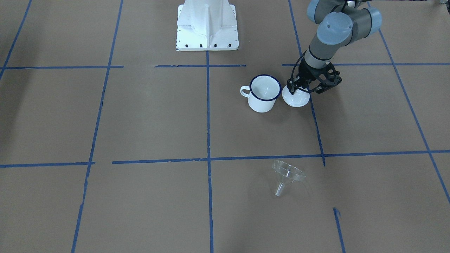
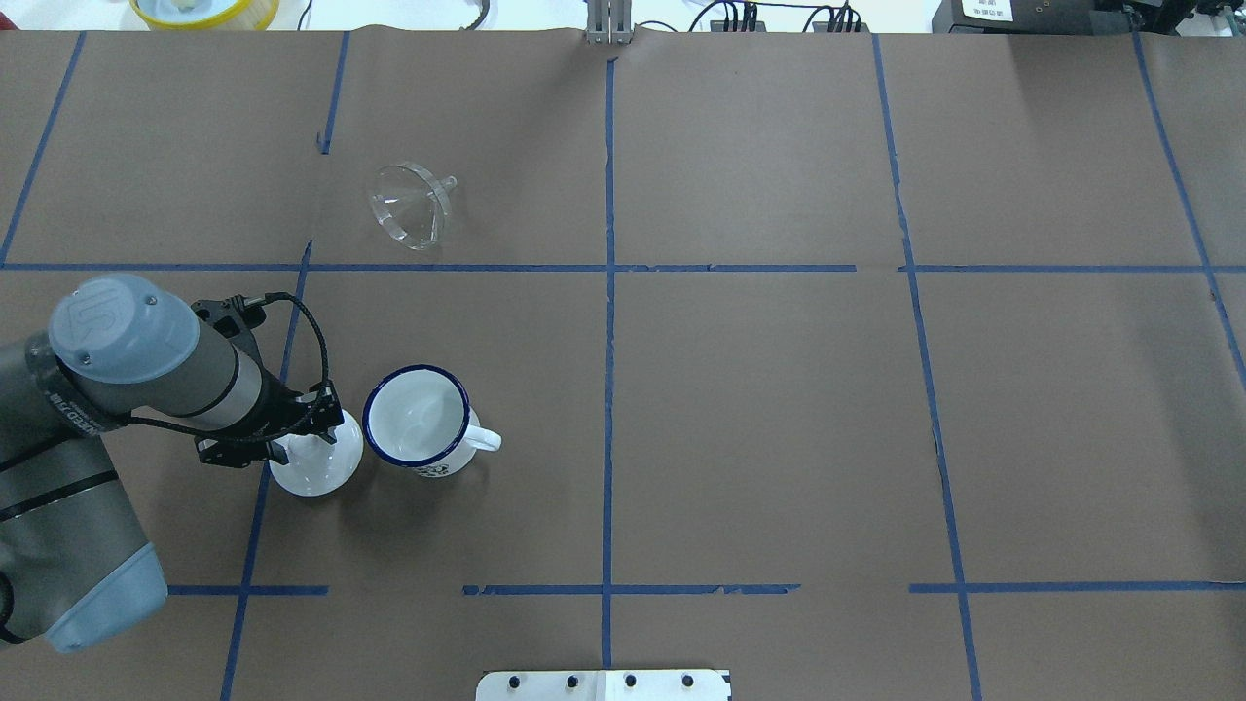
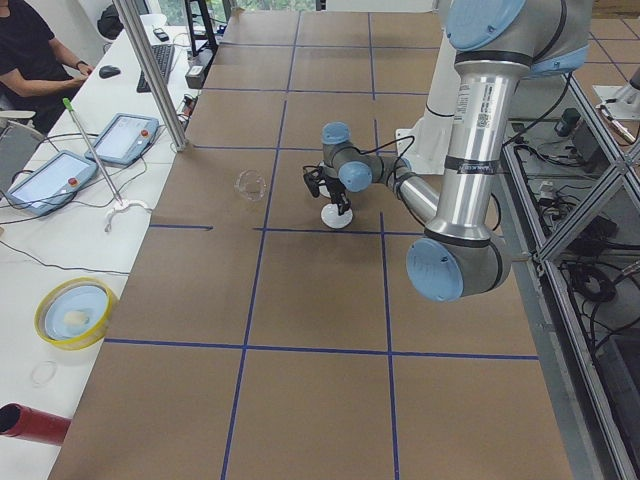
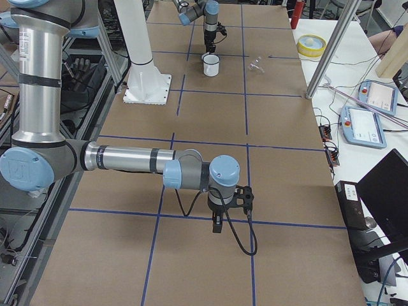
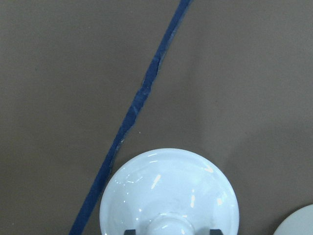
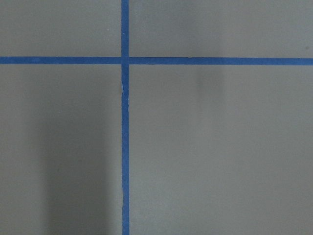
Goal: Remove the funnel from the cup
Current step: 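Grasp the white lid's knob with the left gripper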
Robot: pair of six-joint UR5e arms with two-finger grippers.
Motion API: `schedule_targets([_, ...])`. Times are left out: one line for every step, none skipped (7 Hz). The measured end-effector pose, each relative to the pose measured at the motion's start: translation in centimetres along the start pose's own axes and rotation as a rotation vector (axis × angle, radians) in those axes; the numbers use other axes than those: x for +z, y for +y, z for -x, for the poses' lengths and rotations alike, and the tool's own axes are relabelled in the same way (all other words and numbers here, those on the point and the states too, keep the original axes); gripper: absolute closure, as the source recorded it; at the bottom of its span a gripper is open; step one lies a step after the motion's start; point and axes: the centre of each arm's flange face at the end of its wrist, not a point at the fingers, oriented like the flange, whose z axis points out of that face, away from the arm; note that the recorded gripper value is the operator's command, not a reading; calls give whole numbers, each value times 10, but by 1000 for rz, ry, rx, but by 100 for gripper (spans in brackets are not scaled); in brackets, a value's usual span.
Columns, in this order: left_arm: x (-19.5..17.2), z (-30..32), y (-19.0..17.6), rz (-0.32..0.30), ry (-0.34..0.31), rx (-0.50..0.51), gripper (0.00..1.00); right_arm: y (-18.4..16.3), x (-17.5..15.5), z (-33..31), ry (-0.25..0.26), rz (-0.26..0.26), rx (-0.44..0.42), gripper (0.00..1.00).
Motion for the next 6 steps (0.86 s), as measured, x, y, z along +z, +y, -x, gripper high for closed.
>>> schedule_targets([0,0,0,-3,1,0,45,0,0,0,0,0,0,0])
schedule_targets([-1,0,-1,-5,0,0,65,0,0,0,0,0,0,0])
schedule_targets([-1,0,-1,-6,0,-1,100,0,0,0,0,0,0,0])
schedule_targets([-2,0,-1,-7,1,-2,100,0,0,0,0,-1,-1,0])
schedule_targets([-3,0,-1,-8,3,-3,100,0,0,0,0,-1,-1,0])
schedule_targets([-9,-1,-1,-11,11,-4,100,0,0,0,0,-1,-1,0])
